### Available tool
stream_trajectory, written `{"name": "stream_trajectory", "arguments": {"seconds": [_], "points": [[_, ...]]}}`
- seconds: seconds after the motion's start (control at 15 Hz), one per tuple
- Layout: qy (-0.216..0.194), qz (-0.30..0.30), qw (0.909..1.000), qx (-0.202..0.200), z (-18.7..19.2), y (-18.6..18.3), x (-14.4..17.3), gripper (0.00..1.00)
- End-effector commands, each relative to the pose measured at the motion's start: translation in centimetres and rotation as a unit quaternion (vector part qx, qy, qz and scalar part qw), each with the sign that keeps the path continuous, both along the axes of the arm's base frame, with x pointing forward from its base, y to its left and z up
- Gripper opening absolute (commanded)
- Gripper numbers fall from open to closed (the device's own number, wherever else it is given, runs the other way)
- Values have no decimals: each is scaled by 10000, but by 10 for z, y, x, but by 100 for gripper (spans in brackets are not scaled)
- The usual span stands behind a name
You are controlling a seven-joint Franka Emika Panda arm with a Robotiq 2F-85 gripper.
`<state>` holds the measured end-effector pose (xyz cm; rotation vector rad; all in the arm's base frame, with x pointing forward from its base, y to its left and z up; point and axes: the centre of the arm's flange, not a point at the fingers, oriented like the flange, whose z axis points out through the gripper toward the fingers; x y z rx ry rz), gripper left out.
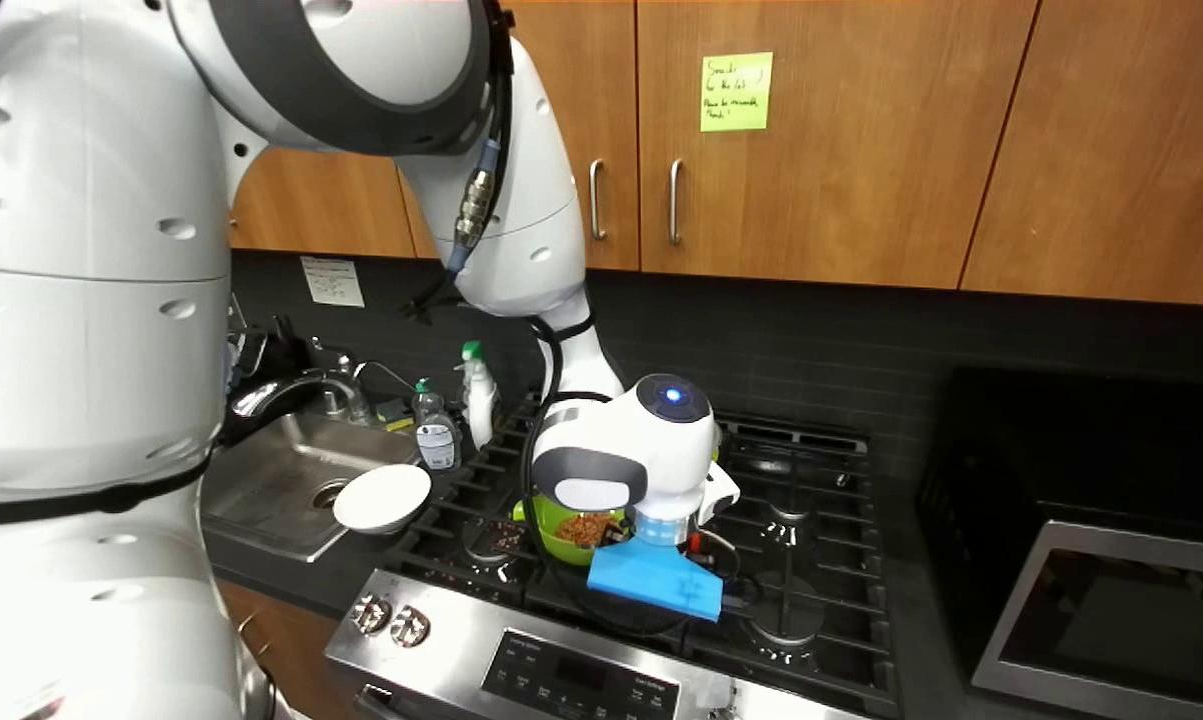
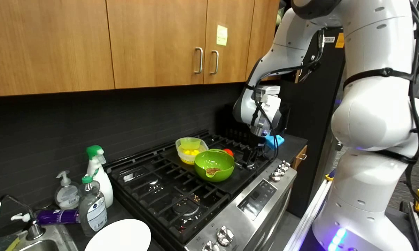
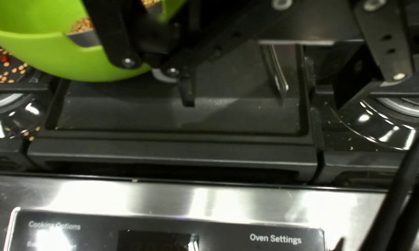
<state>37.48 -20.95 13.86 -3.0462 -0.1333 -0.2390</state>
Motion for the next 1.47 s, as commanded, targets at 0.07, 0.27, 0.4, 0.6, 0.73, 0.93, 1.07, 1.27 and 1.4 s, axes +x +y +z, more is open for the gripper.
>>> {"name": "stream_trajectory", "arguments": {"seconds": [0.07, 0.27, 0.4, 0.6, 0.73, 0.93, 1.07, 1.27, 1.4], "points": [[-195, 351, 9991, 143, -15, 9, 5, 100], [-208, 476, 9985, 146, -20, 8, 5, 100], [-242, 541, 9982, 48, -25, 2, 2, 100], [-366, 672, 9971, 13, -29, -7, 1, 100], [-415, 835, 9956, 56, -31, -10, 2, 100], [-454, 943, 9944, 111, -33, -10, 5, 100], [-450, 1026, 9936, 153, -36, -8, 6, 100], [-438, 1124, 9925, 199, -40, -2, 7, 100], [-420, 1162, 9921, 233, -43, -1, 7, 100]]}}
